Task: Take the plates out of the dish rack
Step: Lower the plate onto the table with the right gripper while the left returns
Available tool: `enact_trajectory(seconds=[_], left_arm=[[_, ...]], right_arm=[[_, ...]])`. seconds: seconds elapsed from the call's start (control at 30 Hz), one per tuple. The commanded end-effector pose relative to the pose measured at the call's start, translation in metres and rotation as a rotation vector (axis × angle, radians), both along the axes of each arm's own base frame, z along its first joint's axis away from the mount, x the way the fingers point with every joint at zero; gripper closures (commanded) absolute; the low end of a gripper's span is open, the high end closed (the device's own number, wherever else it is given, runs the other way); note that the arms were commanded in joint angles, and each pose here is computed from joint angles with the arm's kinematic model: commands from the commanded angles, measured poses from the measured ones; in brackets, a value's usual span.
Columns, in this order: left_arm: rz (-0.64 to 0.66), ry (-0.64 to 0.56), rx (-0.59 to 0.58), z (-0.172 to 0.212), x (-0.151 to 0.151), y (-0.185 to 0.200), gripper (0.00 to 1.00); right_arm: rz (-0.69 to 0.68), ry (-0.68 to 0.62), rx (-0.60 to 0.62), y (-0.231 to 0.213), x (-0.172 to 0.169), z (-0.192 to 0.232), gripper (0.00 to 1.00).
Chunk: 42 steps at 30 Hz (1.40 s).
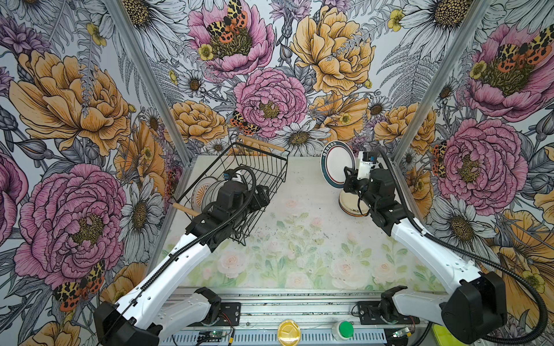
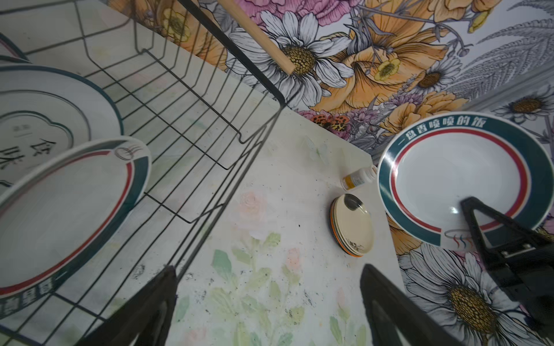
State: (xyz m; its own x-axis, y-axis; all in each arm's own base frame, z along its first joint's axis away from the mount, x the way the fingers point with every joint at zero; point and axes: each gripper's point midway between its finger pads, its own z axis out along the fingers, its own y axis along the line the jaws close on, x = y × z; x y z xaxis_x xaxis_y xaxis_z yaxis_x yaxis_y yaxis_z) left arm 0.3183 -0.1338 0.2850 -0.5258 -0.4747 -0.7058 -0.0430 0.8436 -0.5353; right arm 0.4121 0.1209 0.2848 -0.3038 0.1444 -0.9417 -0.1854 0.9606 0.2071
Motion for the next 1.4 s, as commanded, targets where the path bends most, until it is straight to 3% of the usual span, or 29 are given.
enact_trajectory(seconds=[0.0, 0.2, 0.5, 0.7, 0.93, 1.13, 1.37], left_arm=[[0.084, 0.066, 0.12, -0.025, -0.002, 0.044, 0.01], [0.167, 0.103, 0.137, -0.037, 0.006, 0.085, 0.01], [0.159, 0.097, 0.285, -0.035, 0.022, 0.099, 0.01], [0.185, 0.106, 0.331, -0.035, 0.029, 0.105, 0.01], [0.234, 0.086, 0.293, -0.026, 0.031, 0.103, 0.01], [0.195, 0.083, 0.266, -0.024, 0.034, 0.087, 0.01], [0.064, 0.082, 0.238, -0.022, 0.04, 0.066, 0.01]], right_arm=[[-0.023, 0.045, 0.085, 0.007, 0.014, -0.011, 1.0], [0.006, 0.279, 0.255, 0.034, 0.029, -0.074, 1.0], [0.029, 0.518, 0.496, 0.063, 0.043, -0.131, 1.0], [0.025, 0.571, 0.543, 0.071, 0.056, -0.152, 1.0], [-0.003, 0.638, 0.611, 0.07, 0.06, -0.177, 1.0], [-0.003, 0.668, 0.628, 0.073, 0.06, -0.188, 1.0], [-0.015, 0.709, 0.645, 0.074, 0.058, -0.202, 1.0]])
